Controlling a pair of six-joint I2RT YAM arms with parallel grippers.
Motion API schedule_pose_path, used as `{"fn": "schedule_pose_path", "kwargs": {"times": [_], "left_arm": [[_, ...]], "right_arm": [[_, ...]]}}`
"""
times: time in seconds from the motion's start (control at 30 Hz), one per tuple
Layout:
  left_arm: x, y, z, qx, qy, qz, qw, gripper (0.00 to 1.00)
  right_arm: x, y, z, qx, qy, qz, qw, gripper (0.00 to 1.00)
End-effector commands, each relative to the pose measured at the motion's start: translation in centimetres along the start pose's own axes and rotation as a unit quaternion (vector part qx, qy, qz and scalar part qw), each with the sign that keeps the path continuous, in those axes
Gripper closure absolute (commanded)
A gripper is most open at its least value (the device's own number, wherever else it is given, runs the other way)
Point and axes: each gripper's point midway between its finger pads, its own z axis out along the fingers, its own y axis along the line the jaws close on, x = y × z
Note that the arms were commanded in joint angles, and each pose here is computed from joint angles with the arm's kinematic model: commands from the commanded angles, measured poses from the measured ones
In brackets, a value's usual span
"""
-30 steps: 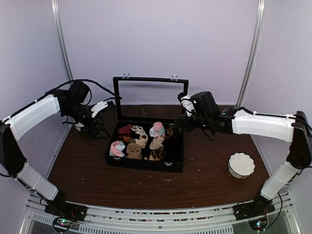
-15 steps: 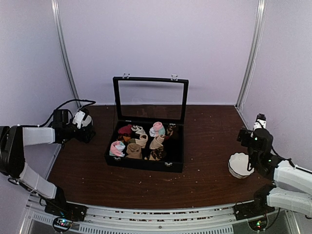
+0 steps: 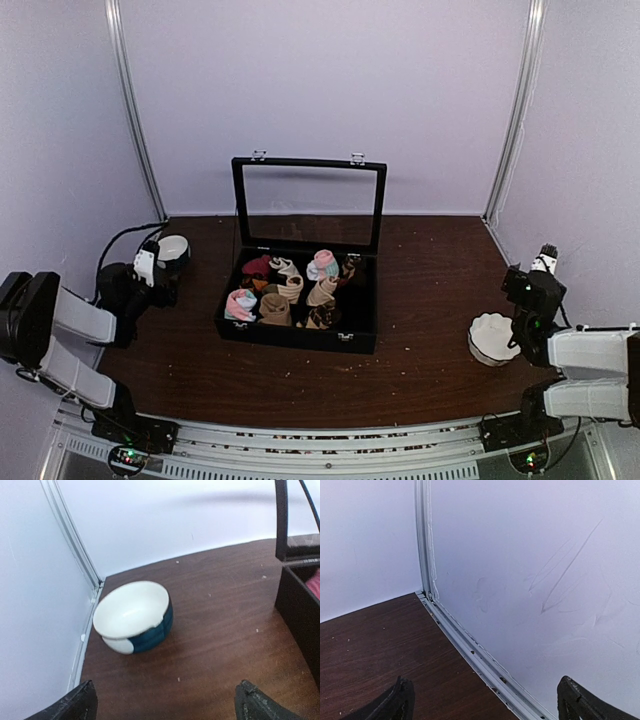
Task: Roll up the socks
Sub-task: Reset both arms
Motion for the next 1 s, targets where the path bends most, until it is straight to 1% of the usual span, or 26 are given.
{"fn": "schedule_pose_path", "kwargs": {"times": [0.0, 0.03, 0.07, 0.17, 0.2, 0.23, 0.27, 0.33, 0.4, 0.47, 0.53, 0.97], "left_arm": [[-4.0, 1.3, -3.0, -0.043, -0.133, 0.003, 0.99, 0.02], [-4.2, 1.1, -2.9, -0.04, -0.137, 0.004, 0.99, 0.02], [-4.0, 1.1, -2.5, -0.037, -0.127, 0.003, 0.991, 0.02], [-4.1, 1.6, -0.9, -0.038, -0.099, -0.002, 0.994, 0.02], [-4.5, 2.5, -0.3, -0.055, -0.09, -0.012, 0.994, 0.02], [-3.9, 3.3, -0.1, -0.076, -0.071, -0.025, 0.994, 0.02], [-3.8, 4.0, 0.1, -0.094, -0.066, -0.035, 0.993, 0.02], [-3.6, 4.5, 0.0, -0.108, -0.06, -0.041, 0.992, 0.02], [-3.7, 4.5, 0.0, -0.108, -0.064, -0.041, 0.991, 0.02], [-3.7, 4.5, 0.1, -0.108, -0.062, -0.041, 0.991, 0.02], [-3.6, 4.5, 0.1, -0.108, -0.062, -0.041, 0.991, 0.02], [-3.7, 4.5, 0.1, -0.107, -0.063, -0.041, 0.991, 0.02]], "right_arm": [[-2.7, 3.0, 1.1, -0.075, -0.037, 0.048, 0.995, 0.0], [-2.8, 3.9, 1.3, -0.096, -0.039, 0.048, 0.993, 0.0], [-2.9, 4.8, 1.4, -0.12, -0.04, 0.05, 0.991, 0.0], [-2.4, 7.9, 1.6, -0.19, -0.04, 0.012, 0.981, 0.0], [-1.9, 9.0, 1.5, -0.215, -0.037, -0.003, 0.976, 0.0], [-1.4, 10.2, 1.4, -0.244, -0.04, -0.018, 0.969, 0.0], [-1.6, 10.5, 1.2, -0.254, -0.051, -0.016, 0.966, 0.0], [-1.1, 10.1, 1.8, -0.239, -0.029, -0.015, 0.97, 0.0], [-1.4, 9.9, 1.7, -0.238, -0.042, -0.01, 0.97, 0.0], [-1.1, 9.8, 1.7, -0.237, -0.033, -0.014, 0.971, 0.0], [-1.5, 9.8, 1.7, -0.235, -0.046, -0.011, 0.971, 0.0], [-1.3, 10.0, 1.8, -0.241, -0.036, -0.011, 0.97, 0.0]]}}
